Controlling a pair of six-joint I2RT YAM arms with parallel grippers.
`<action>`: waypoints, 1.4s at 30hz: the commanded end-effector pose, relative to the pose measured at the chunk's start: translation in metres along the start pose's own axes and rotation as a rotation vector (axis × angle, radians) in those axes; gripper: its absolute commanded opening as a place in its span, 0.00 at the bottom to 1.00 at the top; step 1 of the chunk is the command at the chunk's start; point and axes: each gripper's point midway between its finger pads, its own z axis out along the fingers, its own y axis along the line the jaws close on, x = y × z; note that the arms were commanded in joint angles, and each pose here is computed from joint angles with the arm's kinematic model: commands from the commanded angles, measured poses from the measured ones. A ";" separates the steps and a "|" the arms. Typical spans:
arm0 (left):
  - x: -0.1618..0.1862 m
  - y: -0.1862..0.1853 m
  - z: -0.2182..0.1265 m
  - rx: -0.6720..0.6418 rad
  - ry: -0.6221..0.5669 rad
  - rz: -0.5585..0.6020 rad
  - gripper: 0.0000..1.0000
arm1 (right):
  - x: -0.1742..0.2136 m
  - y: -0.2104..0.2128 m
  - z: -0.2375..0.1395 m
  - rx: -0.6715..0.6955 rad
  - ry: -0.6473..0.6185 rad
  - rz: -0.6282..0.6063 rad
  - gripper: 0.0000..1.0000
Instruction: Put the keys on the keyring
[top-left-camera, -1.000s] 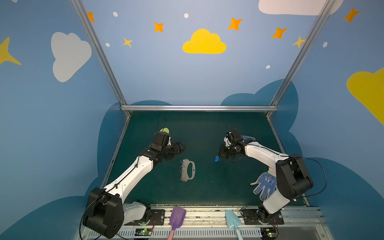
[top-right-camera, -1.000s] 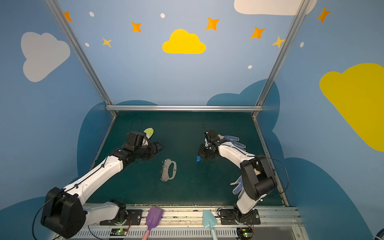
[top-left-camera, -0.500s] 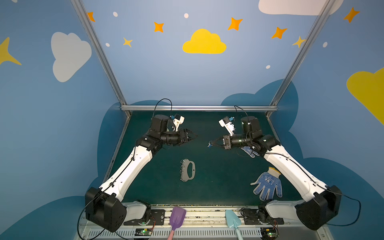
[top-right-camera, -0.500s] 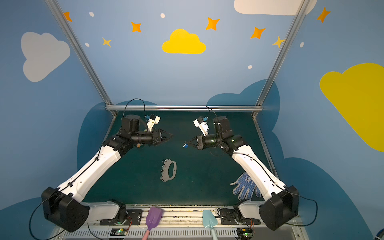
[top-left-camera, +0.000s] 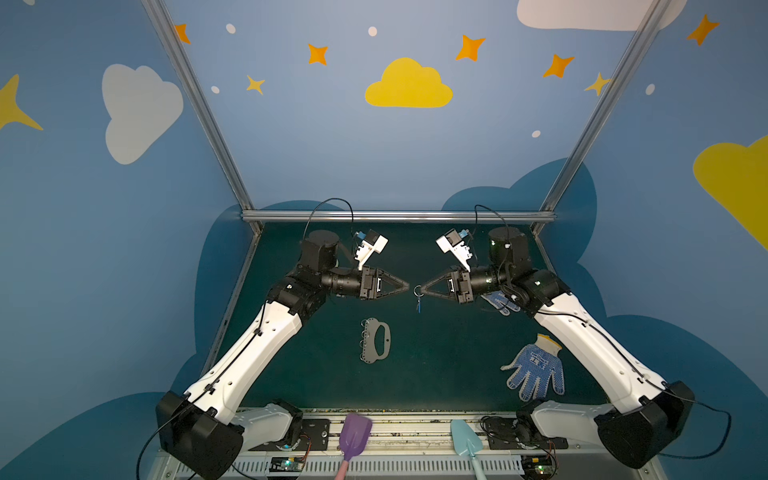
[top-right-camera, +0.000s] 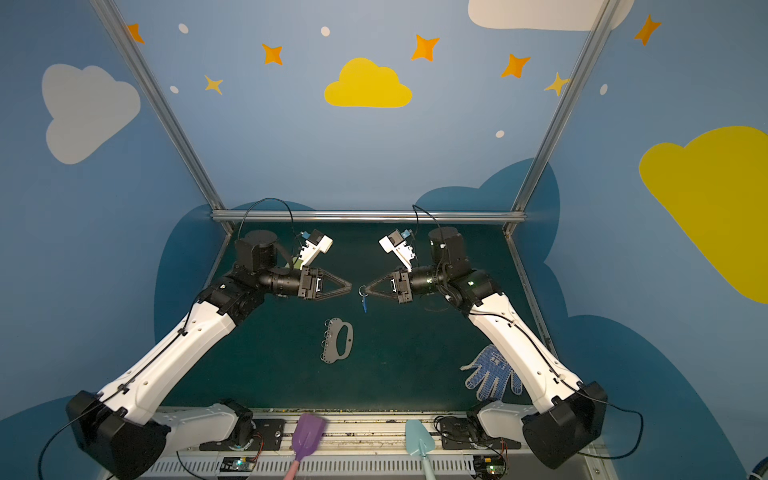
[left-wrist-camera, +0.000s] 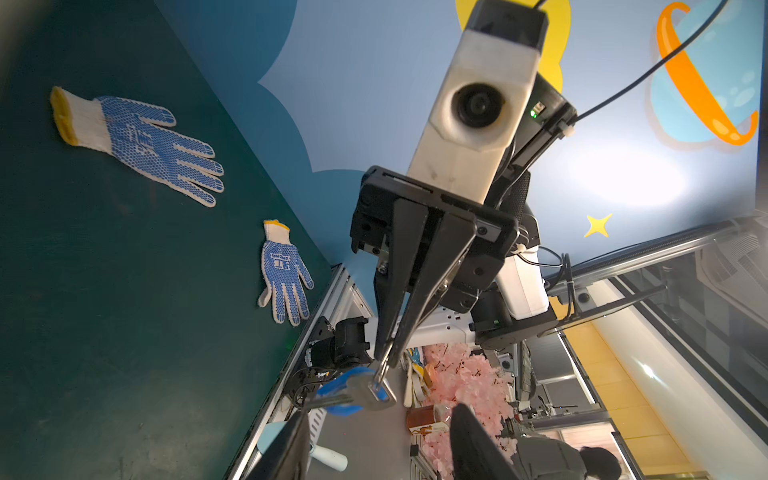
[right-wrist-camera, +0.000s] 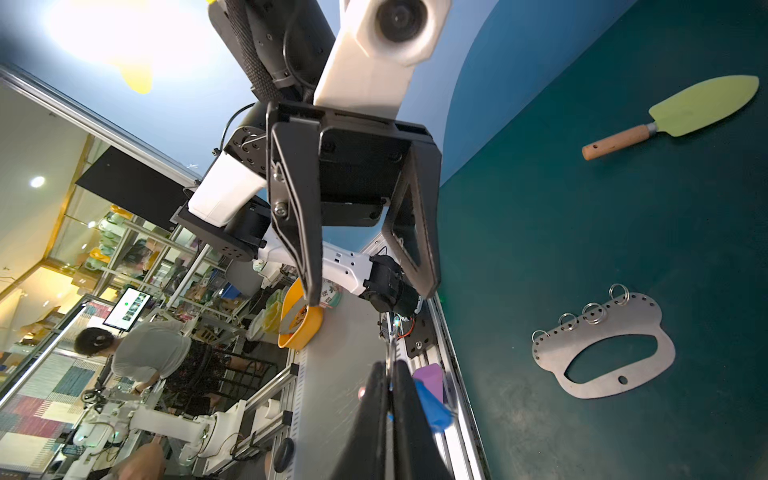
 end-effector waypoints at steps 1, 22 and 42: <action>0.001 -0.014 0.001 0.015 0.011 0.056 0.48 | -0.009 0.021 -0.005 -0.029 -0.026 -0.064 0.08; -0.003 -0.013 0.018 -0.027 -0.002 0.077 0.31 | -0.014 0.027 -0.004 -0.021 -0.042 -0.089 0.08; -0.009 -0.016 0.014 -0.058 -0.042 0.095 0.09 | -0.020 0.025 -0.007 0.041 -0.079 -0.120 0.07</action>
